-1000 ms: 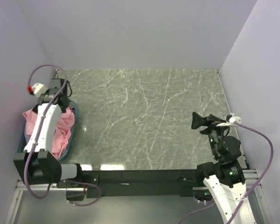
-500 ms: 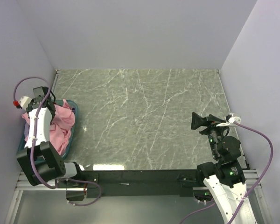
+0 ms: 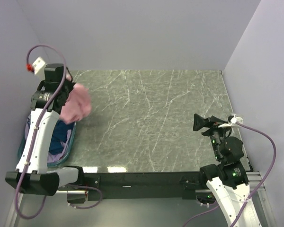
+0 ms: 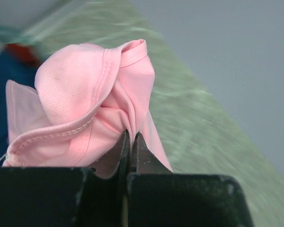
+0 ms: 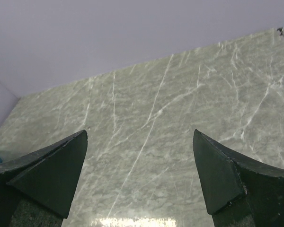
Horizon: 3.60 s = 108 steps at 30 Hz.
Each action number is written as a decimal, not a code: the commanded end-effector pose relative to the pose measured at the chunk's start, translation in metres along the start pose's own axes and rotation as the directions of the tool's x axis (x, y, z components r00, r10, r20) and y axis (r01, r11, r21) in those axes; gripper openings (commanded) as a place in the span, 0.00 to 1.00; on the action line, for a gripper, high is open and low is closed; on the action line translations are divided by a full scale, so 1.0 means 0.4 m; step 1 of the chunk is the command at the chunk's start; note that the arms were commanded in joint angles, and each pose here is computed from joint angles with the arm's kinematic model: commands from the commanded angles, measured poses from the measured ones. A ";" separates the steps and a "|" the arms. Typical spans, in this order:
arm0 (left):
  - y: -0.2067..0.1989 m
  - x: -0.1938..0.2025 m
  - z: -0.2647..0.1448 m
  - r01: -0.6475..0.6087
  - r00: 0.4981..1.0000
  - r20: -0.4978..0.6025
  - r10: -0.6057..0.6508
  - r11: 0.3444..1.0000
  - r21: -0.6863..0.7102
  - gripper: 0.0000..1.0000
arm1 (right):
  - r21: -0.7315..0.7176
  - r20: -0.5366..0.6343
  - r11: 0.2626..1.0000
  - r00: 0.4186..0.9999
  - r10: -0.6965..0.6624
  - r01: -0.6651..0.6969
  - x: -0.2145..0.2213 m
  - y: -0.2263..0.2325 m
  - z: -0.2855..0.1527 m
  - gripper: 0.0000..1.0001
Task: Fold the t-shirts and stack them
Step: Move the tshirt to the center of the board, then flatten the tshirt out
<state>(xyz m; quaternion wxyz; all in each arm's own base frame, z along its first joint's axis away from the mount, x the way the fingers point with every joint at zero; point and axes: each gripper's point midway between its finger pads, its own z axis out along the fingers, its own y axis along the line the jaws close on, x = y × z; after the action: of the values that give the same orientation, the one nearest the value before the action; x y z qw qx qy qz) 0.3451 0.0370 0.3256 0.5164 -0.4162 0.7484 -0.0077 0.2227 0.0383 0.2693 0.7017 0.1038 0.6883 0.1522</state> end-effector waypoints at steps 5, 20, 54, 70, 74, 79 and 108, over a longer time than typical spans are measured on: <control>-0.396 -0.013 -0.299 0.043 0.998 -0.068 -0.002 0.797 0.602 0.01 | -0.019 -0.067 1.000 0.998 0.003 -0.004 -0.030 0.035 0.007 0.98; -0.374 0.347 -0.192 -0.093 0.944 -0.210 0.255 0.814 0.573 0.86 | -0.198 -0.409 0.978 0.912 -0.014 -0.073 0.076 0.155 0.045 0.98; -0.006 0.881 0.030 -0.360 0.638 -0.560 0.528 0.848 0.389 0.77 | -0.368 -0.844 0.918 0.361 -0.397 0.149 0.638 0.390 0.087 0.96; 0.095 0.869 0.066 -0.441 0.633 -0.609 0.478 0.869 0.223 0.01 | -0.153 -0.898 0.900 0.323 -0.299 0.408 0.632 0.198 0.160 0.12; 0.107 0.793 0.056 -0.404 0.687 -0.584 0.433 0.895 0.188 0.01 | 0.060 -0.863 0.915 0.481 -0.154 0.400 0.487 0.085 0.240 0.06; 0.092 0.742 0.019 -0.353 0.716 -0.565 0.411 0.911 0.215 0.01 | 0.318 -0.751 0.888 0.660 0.022 0.333 0.334 -0.038 0.346 0.21; -0.025 0.627 -0.093 -0.227 0.740 -0.555 0.380 0.918 0.326 0.01 | -0.366 -0.776 0.845 0.373 -0.508 0.389 0.632 0.310 0.118 0.82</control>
<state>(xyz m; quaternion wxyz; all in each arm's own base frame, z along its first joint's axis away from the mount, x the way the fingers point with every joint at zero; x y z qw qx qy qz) 0.2856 -0.1357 0.1214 0.2640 -0.2040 0.9355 -0.1159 0.2410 0.2348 0.0596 0.2477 -0.2238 0.9420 0.0333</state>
